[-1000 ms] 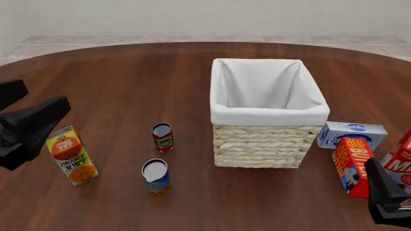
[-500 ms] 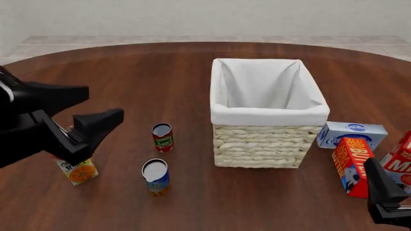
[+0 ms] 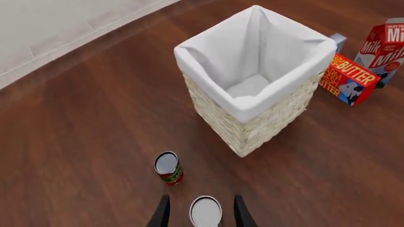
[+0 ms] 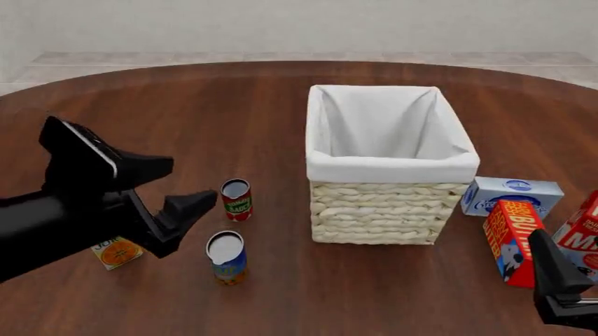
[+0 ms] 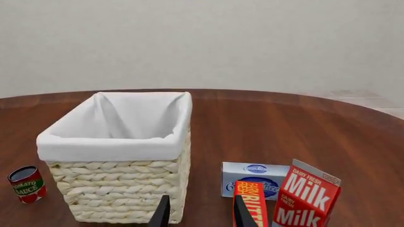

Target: Pick up the alphabet soup and the tomato sauce, and put them in the basket.

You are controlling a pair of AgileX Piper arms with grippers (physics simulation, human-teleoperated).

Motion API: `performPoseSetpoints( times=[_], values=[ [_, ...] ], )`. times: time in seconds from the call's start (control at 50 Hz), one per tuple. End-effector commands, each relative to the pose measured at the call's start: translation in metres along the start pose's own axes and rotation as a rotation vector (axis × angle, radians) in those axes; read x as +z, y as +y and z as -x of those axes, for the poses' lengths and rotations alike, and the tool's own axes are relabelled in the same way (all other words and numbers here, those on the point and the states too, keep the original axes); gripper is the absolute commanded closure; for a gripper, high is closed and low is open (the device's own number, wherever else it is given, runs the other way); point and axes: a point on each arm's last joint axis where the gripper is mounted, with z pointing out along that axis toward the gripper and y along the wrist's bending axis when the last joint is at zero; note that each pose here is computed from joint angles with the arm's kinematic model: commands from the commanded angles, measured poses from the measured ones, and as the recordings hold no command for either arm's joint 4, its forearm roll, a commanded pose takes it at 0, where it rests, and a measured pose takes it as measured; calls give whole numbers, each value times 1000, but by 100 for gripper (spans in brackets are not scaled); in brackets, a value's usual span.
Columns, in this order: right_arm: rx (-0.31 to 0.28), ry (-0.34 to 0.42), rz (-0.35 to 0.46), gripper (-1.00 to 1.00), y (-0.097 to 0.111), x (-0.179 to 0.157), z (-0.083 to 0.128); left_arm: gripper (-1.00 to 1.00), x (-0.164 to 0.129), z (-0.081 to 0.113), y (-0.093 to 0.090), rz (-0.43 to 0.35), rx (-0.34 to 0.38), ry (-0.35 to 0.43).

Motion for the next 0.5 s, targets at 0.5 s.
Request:
performPoseSetpoints(
  times=[0.5],
  values=[
    [0, 2, 1, -100, 0, 0, 0, -100, 24, -36, -5, -12, -13, 80]
  ],
)
